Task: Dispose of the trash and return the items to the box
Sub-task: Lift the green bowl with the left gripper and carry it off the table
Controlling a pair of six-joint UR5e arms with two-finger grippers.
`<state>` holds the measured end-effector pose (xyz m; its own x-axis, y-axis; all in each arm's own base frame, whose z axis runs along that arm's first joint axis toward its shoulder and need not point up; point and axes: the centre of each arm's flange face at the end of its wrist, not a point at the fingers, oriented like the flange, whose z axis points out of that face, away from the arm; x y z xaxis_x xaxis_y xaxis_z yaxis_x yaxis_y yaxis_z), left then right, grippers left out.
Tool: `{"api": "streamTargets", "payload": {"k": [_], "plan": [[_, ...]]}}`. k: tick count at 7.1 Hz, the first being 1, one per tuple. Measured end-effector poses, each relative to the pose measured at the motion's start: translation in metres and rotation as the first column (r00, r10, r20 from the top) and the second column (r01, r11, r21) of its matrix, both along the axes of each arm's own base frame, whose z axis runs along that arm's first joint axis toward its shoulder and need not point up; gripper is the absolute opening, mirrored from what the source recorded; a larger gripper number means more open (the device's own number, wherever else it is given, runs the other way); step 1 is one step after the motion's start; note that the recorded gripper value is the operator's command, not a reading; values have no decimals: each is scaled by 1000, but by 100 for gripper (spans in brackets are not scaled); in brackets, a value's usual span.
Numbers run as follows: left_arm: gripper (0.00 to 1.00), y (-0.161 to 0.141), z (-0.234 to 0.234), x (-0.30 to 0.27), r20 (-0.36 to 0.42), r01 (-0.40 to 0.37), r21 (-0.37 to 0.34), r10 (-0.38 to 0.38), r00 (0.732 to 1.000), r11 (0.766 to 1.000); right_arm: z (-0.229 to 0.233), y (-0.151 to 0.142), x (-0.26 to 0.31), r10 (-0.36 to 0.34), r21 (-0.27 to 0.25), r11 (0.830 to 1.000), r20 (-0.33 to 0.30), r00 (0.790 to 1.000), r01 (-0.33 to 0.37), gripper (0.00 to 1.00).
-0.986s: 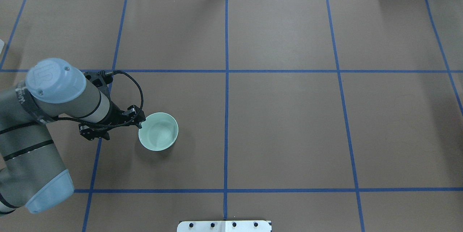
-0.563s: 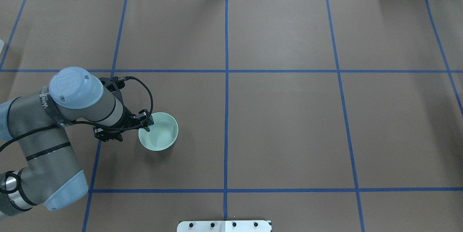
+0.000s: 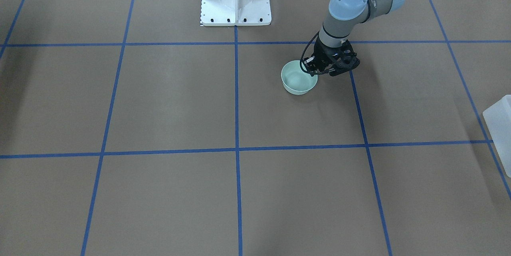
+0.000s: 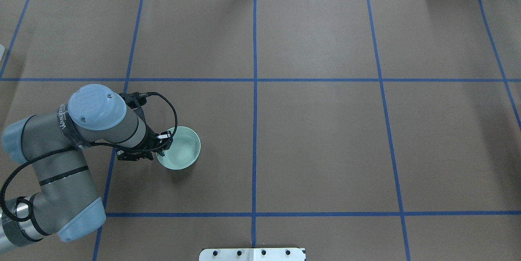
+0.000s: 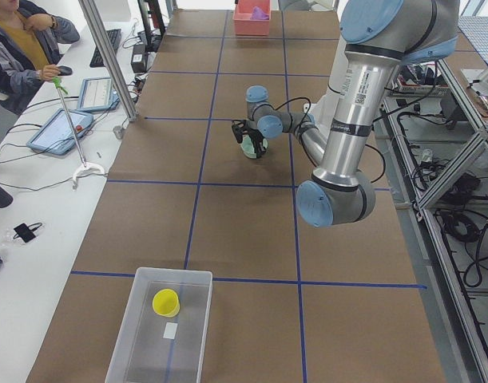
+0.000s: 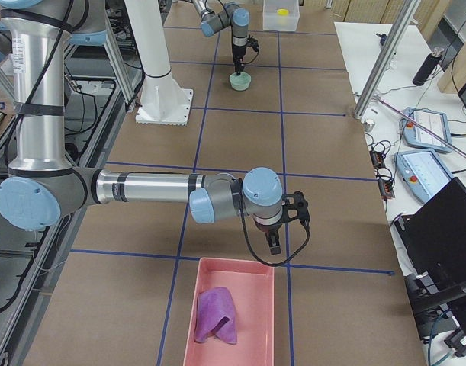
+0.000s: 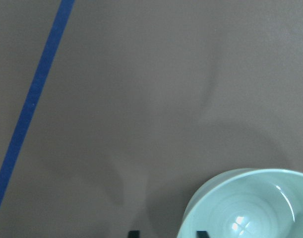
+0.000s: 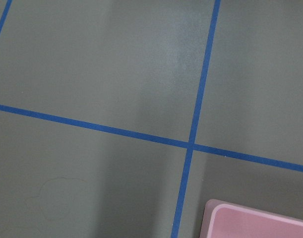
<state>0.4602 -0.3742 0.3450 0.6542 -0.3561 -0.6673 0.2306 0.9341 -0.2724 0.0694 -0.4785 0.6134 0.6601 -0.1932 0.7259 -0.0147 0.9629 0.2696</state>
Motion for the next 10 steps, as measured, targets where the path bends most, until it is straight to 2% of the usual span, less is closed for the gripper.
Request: {"api": "streamTargets", "payload": {"k": [2,4,5,6,7,8,10], "plan": [[0,1,-8,1,-16,-4,2,4,1000,1000,2,2,0,0,-3,1000,0,1000,0,100],[0,1,-43,-32,-86,15,19,-13,996,1000,0,1,-1,-1,-1,1000,-1,1000,1,100],[0,-21,-58,-73,-117,52,-2,-52,992,999,-4,-2,-6,3,-6,1000,1,1000,-2,100],[0,-52,-55,-130,-123,72,-7,-72,990,997,-14,-6,-18,8,-20,1000,6,1000,-8,100],[0,-76,-28,-189,-107,51,32,-47,993,998,-27,-9,-35,9,-34,999,12,1000,-9,100],[0,-96,17,-257,-72,10,103,-3,997,995,-36,-10,-49,8,-47,999,19,1000,-7,100],[0,-142,143,-405,-19,-96,228,103,995,969,-44,-11,-61,-1,-51,999,25,1000,2,100]]}}
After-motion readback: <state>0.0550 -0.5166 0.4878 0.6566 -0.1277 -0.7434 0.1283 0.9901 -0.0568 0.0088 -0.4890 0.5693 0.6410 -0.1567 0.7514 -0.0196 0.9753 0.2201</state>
